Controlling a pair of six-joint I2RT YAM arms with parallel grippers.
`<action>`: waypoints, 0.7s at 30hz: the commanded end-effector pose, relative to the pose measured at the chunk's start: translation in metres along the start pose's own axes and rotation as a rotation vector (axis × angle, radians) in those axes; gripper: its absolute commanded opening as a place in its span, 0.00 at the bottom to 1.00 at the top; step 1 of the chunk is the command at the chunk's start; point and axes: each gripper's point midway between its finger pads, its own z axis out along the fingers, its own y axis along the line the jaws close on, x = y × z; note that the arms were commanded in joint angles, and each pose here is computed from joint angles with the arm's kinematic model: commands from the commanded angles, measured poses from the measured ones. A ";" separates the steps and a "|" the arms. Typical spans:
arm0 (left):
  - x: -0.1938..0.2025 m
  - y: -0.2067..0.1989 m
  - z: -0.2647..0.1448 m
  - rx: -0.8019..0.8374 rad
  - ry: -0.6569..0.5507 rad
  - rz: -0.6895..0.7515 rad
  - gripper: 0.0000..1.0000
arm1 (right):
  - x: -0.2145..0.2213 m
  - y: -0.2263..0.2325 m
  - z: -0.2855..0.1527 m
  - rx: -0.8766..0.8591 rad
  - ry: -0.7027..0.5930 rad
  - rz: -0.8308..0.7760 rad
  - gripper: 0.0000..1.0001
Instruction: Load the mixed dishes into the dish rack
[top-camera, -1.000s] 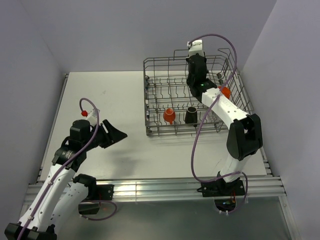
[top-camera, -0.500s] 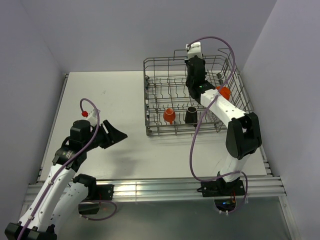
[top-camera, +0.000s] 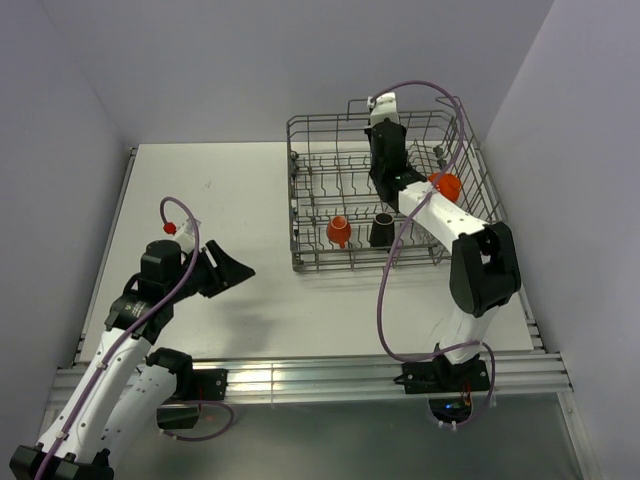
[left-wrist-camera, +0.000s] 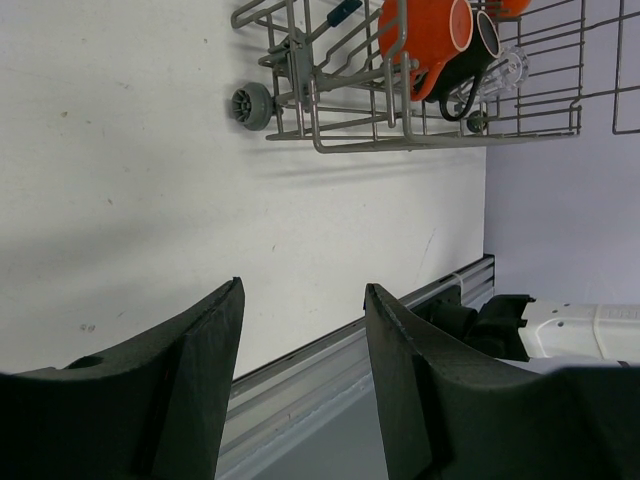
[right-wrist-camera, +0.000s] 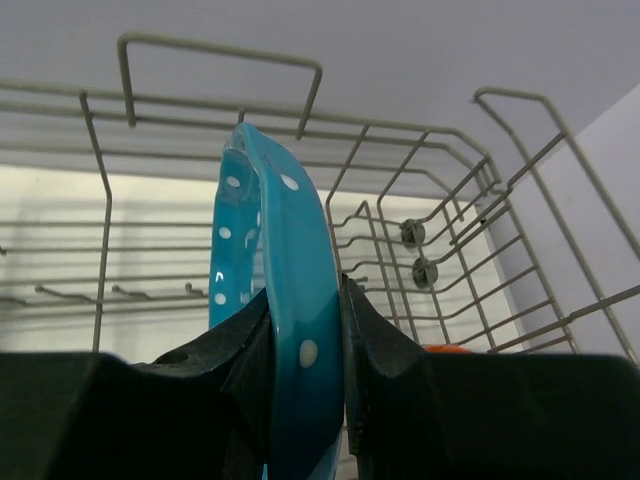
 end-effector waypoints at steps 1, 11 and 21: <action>-0.002 -0.007 0.000 0.041 -0.010 0.022 0.57 | -0.025 -0.013 -0.002 0.058 -0.068 0.039 0.00; 0.000 -0.007 -0.002 0.046 -0.009 0.019 0.57 | -0.011 0.005 -0.007 0.048 -0.043 -0.003 0.00; 0.001 -0.006 -0.003 0.040 -0.009 0.022 0.57 | -0.006 0.031 0.003 0.015 -0.011 -0.017 0.00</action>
